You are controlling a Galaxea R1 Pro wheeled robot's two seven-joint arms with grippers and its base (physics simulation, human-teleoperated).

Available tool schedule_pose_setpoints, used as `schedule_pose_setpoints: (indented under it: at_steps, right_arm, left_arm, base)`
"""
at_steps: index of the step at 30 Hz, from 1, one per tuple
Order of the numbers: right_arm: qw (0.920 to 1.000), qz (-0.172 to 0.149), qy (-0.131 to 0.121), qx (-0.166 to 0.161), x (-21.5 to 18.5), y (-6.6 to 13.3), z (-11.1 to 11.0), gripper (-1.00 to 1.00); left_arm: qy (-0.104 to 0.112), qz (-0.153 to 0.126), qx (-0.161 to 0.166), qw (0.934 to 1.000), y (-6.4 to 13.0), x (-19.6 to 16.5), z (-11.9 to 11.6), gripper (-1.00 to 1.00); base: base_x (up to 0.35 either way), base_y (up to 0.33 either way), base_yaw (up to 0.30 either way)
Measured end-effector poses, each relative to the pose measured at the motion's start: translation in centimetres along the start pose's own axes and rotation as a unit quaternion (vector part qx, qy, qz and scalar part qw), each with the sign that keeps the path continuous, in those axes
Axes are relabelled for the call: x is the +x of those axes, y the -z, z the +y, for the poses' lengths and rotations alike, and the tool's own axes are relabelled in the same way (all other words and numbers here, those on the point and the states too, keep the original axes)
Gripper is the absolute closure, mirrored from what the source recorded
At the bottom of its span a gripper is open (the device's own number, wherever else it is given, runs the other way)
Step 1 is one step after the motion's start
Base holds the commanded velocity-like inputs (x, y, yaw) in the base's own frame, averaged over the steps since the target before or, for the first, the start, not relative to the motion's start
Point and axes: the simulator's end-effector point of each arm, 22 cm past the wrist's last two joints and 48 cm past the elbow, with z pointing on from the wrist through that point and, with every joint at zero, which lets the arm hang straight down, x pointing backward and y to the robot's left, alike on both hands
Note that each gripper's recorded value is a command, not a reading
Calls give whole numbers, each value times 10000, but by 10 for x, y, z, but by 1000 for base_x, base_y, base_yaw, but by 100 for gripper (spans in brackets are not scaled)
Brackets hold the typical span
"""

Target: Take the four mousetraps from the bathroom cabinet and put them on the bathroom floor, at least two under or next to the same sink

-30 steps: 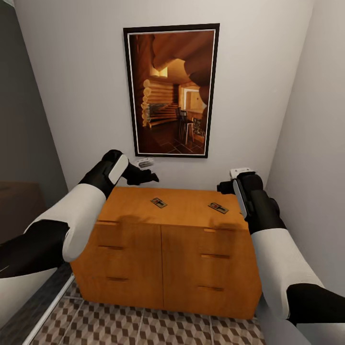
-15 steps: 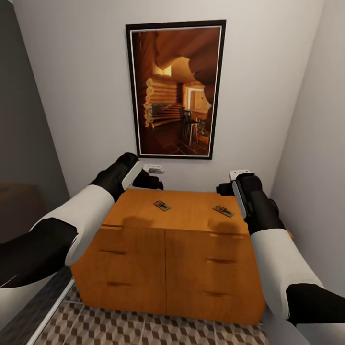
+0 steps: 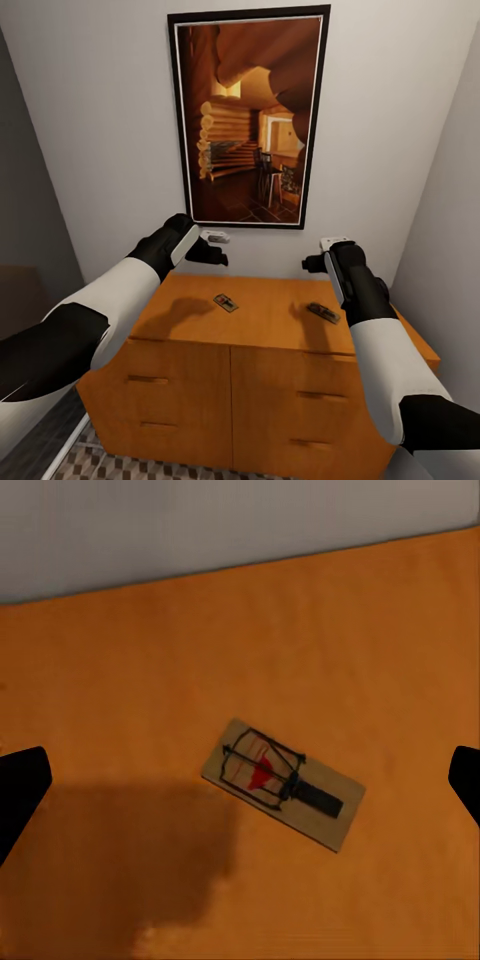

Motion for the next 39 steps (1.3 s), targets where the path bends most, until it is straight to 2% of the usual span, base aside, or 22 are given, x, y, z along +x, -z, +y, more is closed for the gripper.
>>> schedule_pose_setpoints:
  at_steps: [8,16,24,27,30,38,39]
  right_arm:
    - [10000,81,19,10,7,-5,-3,-100]
    - [10000,85,36,22,8,-5,-5,-100]
    - [9999,127,39,-38,11,-7,-5,-100]
    - [9994,281,88,-195,22,-14,3,-100]
    - [9974,528,264,-423,41,-22,20,-100]
    - [9917,750,490,-919,59,-26,46,-100]
    - [9896,838,547,-1034,66,-29,39,-100]
  left_arm:
    - [192,50,283,9994,-4,4,-12,-100]
    - [264,153,297,9991,-8,11,-10,-100]
    - [422,490,213,9977,-23,37,2,-100]
    - [540,719,153,9958,-32,56,11,-100]
    - [698,964,50,9929,-41,78,26,-100]
    - [1014,1218,-47,9874,-49,105,52,-100]
    - [1153,1252,-11,9854,-50,110,57,-100]
  base:
    - [75,1,0]
    - [5,0,0]
    - [0,0,0]
    - [0,0,0]
    - [0,0,0]
    - [0,0,0]
    - [0,0,0]
